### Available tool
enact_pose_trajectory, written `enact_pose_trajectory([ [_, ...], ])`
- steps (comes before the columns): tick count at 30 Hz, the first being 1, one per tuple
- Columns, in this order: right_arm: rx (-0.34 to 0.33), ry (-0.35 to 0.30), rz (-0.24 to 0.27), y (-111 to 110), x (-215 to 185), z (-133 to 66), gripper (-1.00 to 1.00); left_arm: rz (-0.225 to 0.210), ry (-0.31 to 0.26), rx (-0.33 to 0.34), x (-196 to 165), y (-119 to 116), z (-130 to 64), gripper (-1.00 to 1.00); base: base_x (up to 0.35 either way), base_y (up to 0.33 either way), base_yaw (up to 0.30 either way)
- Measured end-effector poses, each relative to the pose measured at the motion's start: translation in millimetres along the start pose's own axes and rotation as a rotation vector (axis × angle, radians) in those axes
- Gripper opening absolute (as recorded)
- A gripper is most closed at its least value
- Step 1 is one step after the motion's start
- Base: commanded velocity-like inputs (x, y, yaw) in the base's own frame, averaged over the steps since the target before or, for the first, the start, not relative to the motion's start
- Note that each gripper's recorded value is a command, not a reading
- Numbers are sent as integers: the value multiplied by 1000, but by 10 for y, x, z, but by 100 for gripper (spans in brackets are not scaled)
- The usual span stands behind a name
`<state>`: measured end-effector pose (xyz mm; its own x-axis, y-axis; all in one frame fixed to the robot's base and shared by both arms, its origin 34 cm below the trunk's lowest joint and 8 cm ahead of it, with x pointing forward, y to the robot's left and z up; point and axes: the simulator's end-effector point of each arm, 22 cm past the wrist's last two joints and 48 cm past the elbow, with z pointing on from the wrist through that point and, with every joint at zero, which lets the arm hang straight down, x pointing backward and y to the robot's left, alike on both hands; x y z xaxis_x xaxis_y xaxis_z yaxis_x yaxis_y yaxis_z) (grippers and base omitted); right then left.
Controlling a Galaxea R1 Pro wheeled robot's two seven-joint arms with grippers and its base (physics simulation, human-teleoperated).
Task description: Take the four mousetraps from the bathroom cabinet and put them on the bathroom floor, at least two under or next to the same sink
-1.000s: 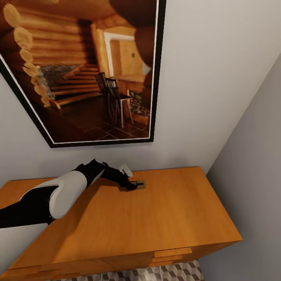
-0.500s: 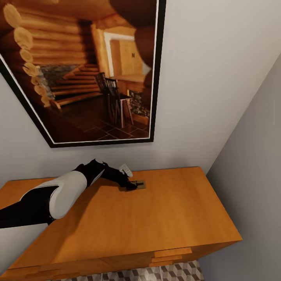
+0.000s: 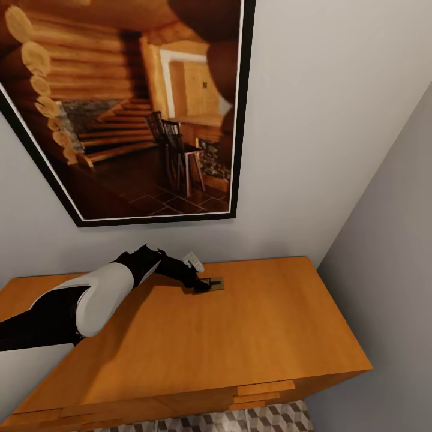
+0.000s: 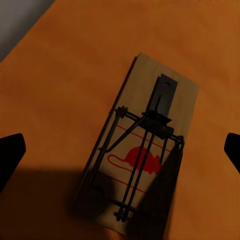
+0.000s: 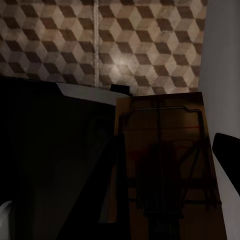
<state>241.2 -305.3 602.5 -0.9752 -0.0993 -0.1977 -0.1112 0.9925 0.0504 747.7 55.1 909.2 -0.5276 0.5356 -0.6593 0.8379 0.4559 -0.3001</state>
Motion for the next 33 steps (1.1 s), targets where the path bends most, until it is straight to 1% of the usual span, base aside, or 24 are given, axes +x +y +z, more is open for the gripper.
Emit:
enact_pose_trajectory([
  [33,0,0,0,0,0,0,-100,0,0,0,0,0,0,100,0,0,0],
])
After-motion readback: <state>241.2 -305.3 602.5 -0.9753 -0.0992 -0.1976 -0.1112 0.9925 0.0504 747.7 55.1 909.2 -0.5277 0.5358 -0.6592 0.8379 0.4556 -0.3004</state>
